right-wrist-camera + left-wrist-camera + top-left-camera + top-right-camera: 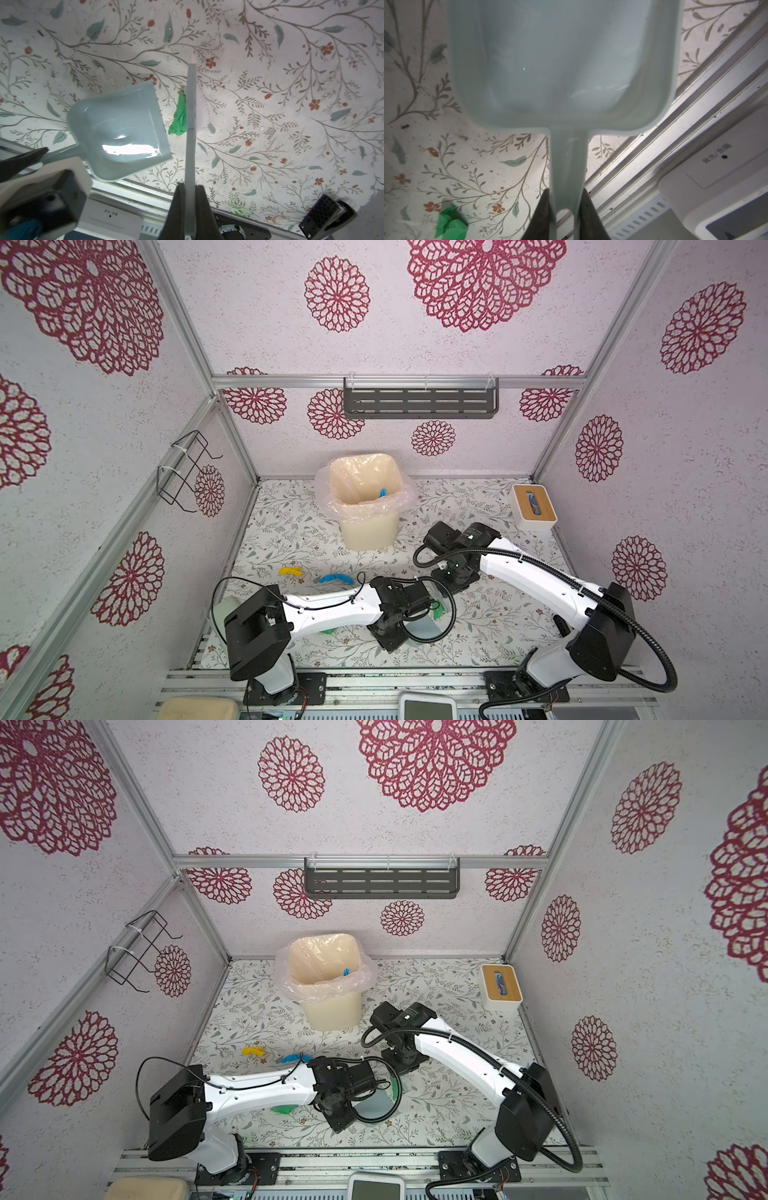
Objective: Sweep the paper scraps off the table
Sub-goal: 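Sweep the green scrap into the dustpan with the right gripper's brush, then lift the dustpan toward the bin with the left while the right draws the brush back, then tip the teal dustpan over the bin with the left gripper, then lower dustpan by last green scrap with the left while the right brings the brush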
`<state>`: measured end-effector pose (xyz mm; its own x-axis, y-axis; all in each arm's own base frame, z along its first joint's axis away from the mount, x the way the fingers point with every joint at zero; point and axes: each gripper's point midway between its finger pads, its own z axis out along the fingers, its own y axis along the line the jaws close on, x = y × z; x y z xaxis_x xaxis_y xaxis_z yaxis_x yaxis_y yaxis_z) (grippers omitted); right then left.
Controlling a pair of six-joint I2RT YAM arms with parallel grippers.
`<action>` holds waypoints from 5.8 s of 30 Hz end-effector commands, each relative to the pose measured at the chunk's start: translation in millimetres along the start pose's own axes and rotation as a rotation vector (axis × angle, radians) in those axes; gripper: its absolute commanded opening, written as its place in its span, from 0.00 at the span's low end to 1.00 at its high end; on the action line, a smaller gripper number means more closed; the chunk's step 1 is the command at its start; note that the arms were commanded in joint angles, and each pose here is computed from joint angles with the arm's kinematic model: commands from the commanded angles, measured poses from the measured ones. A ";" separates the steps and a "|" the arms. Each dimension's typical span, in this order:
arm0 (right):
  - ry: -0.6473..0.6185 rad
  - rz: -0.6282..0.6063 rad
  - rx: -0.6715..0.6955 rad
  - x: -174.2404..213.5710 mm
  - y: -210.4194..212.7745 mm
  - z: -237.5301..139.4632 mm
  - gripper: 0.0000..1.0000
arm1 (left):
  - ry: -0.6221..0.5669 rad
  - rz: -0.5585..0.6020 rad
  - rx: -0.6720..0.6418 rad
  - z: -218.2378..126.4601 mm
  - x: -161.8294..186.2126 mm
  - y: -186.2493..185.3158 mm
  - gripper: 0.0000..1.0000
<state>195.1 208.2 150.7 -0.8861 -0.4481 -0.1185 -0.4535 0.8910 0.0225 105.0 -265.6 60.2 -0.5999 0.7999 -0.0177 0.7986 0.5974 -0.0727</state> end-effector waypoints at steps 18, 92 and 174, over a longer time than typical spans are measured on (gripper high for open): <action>-0.122 0.102 -0.141 11.3 3.5 -49.6 0.00 | -0.025 0.006 -0.016 1.1 -4.8 5.4 0.00; -0.408 0.453 -0.165 53.0 -103.8 -70.1 0.00 | -0.616 -0.542 -0.437 -321.2 37.1 254.4 0.00; -0.393 0.453 -0.222 59.3 -95.1 -59.5 0.00 | 0.015 0.097 -1.294 -345.2 -48.0 335.1 0.00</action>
<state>181.1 87.8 197.9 -0.9169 0.0387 -0.3972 -0.0956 0.9450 0.3127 427.4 -81.5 365.1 -0.5363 0.8290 0.1587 0.3676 0.0601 0.9280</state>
